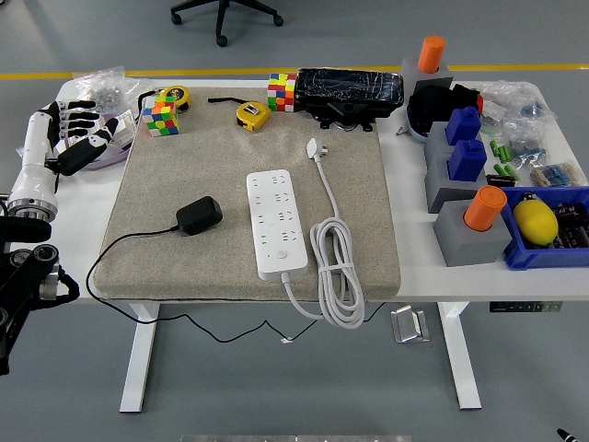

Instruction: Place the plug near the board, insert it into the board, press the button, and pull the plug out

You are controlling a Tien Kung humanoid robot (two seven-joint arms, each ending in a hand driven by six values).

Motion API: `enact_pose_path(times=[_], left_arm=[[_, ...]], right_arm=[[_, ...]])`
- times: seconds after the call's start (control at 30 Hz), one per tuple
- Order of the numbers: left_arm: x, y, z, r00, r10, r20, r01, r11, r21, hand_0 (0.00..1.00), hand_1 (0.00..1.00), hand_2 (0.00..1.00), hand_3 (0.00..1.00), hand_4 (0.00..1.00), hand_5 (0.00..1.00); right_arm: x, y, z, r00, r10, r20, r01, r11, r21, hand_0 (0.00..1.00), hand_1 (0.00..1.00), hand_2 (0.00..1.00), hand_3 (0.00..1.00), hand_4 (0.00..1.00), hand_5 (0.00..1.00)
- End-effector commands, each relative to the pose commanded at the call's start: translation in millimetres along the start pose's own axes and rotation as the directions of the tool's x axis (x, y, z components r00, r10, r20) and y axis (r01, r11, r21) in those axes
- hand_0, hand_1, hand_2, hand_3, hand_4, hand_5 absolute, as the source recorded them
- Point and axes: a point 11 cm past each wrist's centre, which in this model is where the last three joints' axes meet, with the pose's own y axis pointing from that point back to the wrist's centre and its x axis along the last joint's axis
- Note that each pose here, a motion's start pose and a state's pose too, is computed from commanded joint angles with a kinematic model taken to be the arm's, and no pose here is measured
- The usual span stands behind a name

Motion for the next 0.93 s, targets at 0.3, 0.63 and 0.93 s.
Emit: enact_pose_path(times=[0.3,0.63,0.93], left_arm=[[-1.0,-0.8,1.7,1.000,-0.008,0.008,0.008,1.000,-0.005,0.585,0.604,0.591,0.621,0.834,0.301],[-3.6,-0.2,1.0,1.000,-0.020,0.016,0.020,1.000,-0.004,0.584,0.604,0.591,0.622,0.834,0.301],[-4.6,1.2,-0.6,1.000,-0.024,0.018,0.024,1.000,0.001,0.584,0.604,0.590,0.622,0.835,0.302]], right_arm=[[-0.1,0.0,-0.3,1.000,0.000,0.000,0.000,1.000,0.001,0.607,0.664,0.637,0.565,0.977,0.588],[0.5,0.2,0.3,1.000,0.000,-0.002,0.000,1.000,0.000,0.607,0.665,0.639,0.565,0.977,0.588],[0.8,0.4,2.4,1.000,0.002,-0.002,-0.002,1.000,-0.002,0.607,0.665,0.638,0.565,0.976,0.587]])
